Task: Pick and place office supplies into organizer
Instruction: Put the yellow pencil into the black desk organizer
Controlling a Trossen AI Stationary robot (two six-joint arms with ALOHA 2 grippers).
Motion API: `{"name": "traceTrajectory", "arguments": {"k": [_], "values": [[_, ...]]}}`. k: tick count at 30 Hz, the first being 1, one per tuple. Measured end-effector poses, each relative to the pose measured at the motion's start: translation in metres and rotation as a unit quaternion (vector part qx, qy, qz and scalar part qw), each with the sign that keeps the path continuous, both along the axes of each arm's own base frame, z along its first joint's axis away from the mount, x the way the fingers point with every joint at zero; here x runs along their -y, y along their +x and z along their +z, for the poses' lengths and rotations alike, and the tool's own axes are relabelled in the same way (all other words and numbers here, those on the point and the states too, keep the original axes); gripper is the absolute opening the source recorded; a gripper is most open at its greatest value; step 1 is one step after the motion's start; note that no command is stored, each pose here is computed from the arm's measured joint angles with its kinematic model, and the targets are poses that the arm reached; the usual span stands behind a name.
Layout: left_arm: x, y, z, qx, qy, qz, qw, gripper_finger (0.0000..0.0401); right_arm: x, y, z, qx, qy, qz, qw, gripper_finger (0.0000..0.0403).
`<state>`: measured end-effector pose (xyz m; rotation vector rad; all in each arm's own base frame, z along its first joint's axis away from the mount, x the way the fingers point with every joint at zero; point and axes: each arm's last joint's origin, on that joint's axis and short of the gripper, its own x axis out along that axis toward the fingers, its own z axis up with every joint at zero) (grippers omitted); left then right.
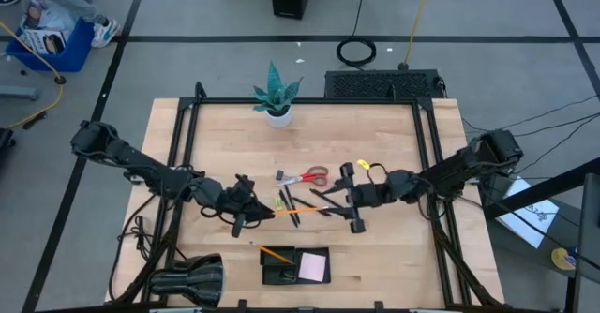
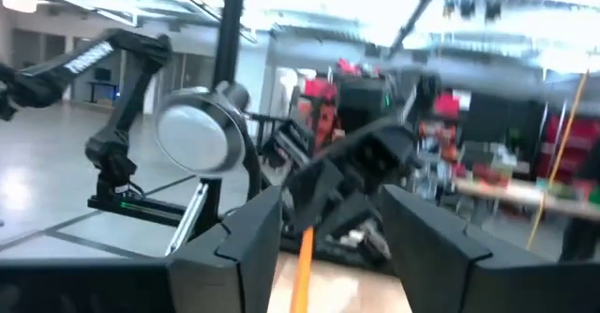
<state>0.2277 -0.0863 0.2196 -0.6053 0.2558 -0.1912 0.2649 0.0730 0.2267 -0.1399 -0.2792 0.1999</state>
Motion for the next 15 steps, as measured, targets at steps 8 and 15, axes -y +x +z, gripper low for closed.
{"name": "traceTrajectory", "arguments": {"k": [8,15], "values": [[0.005,-0.001,0.012,0.073,0.044,0.014,0.996,0.0022,-0.006,-0.039,0.016,0.051,-0.018,0.022,0.998,0.0176],[0.006,-0.001,0.019,0.115,0.065,0.014,0.991,0.001,0.001,-0.042,0.002,0.03,0.006,0.001,1.0,0.0166]]}}
